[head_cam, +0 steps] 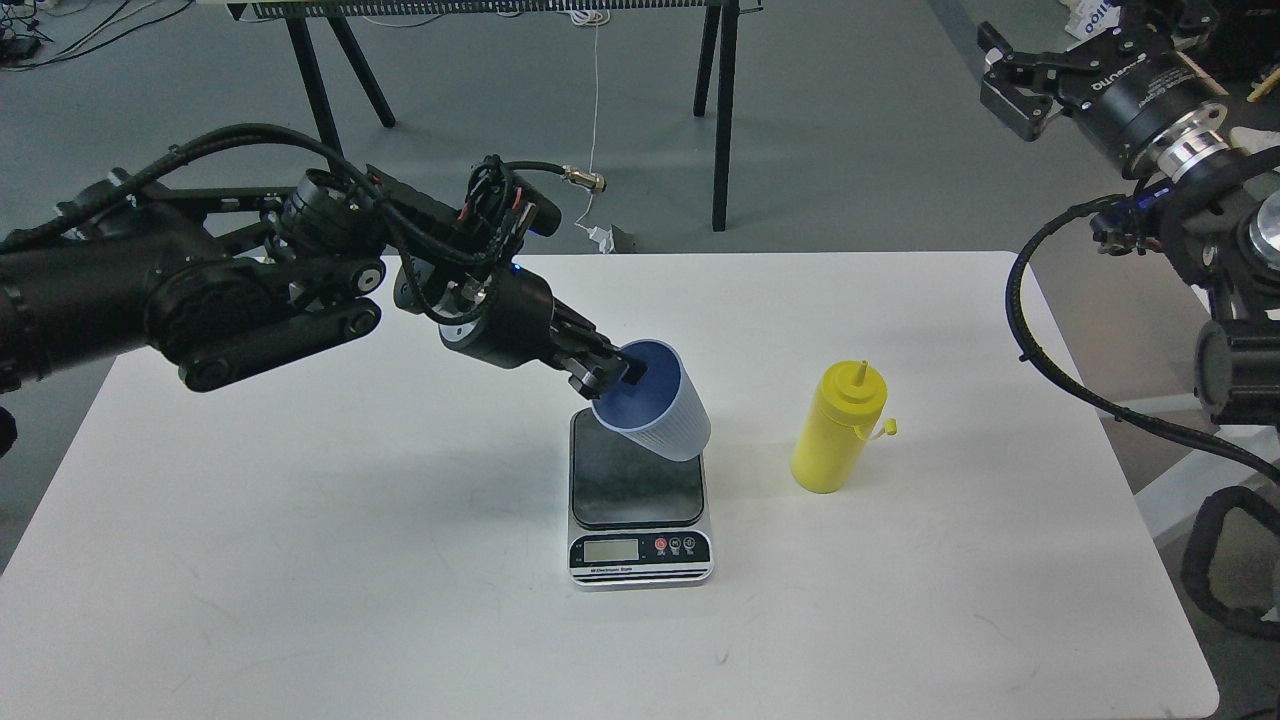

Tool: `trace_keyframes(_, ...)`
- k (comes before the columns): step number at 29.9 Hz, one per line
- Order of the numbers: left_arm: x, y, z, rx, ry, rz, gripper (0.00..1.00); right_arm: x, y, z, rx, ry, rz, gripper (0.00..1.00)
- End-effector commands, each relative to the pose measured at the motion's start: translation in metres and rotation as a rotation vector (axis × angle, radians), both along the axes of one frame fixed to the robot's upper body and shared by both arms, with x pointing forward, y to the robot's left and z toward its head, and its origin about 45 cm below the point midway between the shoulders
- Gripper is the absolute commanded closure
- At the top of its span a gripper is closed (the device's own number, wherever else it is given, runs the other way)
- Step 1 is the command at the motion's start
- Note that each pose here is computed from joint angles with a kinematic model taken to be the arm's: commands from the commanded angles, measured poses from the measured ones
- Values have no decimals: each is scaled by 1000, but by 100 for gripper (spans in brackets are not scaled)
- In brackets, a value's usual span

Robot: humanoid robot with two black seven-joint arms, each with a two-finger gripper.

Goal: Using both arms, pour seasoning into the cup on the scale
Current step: 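Carry the blue cup with the left gripper onto the scale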

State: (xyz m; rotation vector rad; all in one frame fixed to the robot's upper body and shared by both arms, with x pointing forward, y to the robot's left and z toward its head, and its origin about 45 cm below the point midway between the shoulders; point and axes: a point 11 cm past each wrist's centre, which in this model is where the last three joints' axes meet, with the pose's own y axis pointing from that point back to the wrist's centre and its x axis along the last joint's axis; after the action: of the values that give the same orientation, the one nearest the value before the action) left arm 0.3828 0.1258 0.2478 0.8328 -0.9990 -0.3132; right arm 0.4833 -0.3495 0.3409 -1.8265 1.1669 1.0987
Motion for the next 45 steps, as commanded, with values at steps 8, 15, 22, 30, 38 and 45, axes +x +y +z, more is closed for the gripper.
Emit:
trace_keyframes(8,-9,9,-31,13,60,29,98,-2,-8,-2,-12,7,-14,1)
trace_keyframes(15,4,5,-39,28,52,62,97,-3,-9,-4,-12,13,-16,1)
trace_keyframes(22,4,13,-54,40,74,95,96,-3,-13,-8,-12,23,-23,1)
trace_keyframes(30,4,13,-56,41,77,97,94,-3,-14,-9,-15,26,-25,1)
trace_keyframes(38,4,13,-56,36,80,100,80,-5,-16,-15,-14,37,-29,1)
trace_keyframes(45,4,14,-55,36,81,102,60,-7,-18,-19,-16,46,-32,1)
